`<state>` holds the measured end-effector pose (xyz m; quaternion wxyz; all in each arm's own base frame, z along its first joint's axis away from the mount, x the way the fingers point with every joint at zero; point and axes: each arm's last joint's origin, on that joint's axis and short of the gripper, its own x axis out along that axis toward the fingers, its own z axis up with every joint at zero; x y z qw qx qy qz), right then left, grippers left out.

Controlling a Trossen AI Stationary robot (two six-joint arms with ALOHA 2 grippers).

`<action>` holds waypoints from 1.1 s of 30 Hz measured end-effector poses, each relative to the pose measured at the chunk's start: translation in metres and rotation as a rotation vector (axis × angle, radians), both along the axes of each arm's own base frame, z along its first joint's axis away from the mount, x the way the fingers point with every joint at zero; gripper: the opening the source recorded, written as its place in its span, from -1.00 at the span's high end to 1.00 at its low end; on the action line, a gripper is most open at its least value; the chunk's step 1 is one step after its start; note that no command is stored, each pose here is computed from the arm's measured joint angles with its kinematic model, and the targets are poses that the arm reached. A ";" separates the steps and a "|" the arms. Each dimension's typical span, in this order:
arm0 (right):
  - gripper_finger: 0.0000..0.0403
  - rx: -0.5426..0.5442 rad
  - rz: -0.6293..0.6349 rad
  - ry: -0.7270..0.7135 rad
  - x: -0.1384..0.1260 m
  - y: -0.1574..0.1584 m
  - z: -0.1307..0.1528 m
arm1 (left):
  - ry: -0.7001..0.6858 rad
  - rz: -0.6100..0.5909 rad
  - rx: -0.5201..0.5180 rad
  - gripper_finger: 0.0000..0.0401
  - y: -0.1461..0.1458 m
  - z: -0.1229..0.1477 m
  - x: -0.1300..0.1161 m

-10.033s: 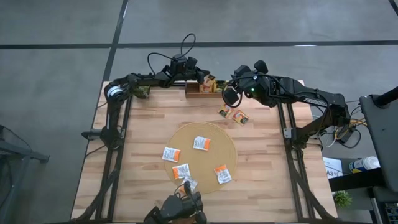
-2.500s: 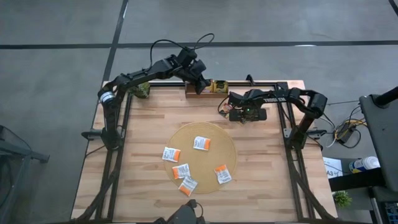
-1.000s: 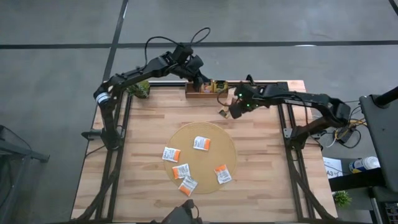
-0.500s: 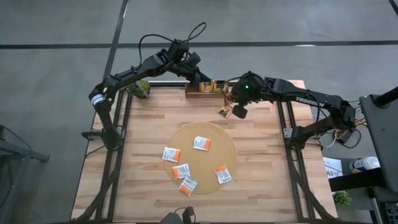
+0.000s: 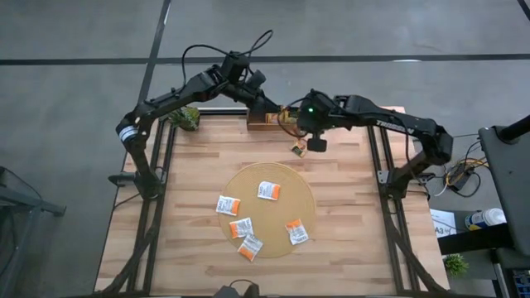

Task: Pick & Place Tea
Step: Put the right red tea bag into the middle section of the wooden organizer

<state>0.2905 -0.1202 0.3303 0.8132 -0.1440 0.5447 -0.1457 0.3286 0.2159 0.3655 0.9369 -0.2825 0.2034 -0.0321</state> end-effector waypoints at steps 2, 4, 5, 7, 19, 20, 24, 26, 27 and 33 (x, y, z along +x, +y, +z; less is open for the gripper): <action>0.96 -0.016 0.035 0.019 0.006 -0.002 0.000 | -0.004 -0.016 -0.022 0.15 -0.002 0.001 0.001; 0.96 -0.031 0.059 0.021 0.011 -0.004 0.003 | 0.000 -0.024 -0.027 0.15 -0.005 0.000 0.002; 0.96 -0.035 0.069 0.024 0.013 -0.005 0.003 | 0.003 -0.027 -0.029 0.15 -0.006 0.000 0.002; 0.96 -0.045 0.083 0.023 0.018 -0.007 0.005 | 0.005 -0.036 -0.031 0.15 -0.009 0.000 0.004; 0.96 -0.104 0.189 0.012 0.032 -0.002 0.019 | 0.068 0.085 -0.157 0.15 -0.012 -0.004 0.009; 0.96 -0.107 0.201 0.014 0.032 0.000 0.020 | 0.070 0.088 -0.162 0.15 -0.012 -0.004 0.009; 0.96 -0.123 0.235 0.004 0.035 0.006 0.024 | 0.073 0.088 -0.174 0.15 -0.014 -0.004 0.010; 0.96 -0.126 0.252 0.007 0.036 0.009 0.024 | 0.076 0.089 -0.191 0.15 -0.016 -0.004 0.011; 0.96 -0.126 0.257 0.008 0.037 0.010 0.024 | 0.077 0.087 -0.194 0.15 -0.017 -0.004 0.012; 0.96 -0.131 0.290 0.010 0.039 0.019 0.024 | 0.089 0.111 -0.238 0.15 -0.018 -0.004 0.013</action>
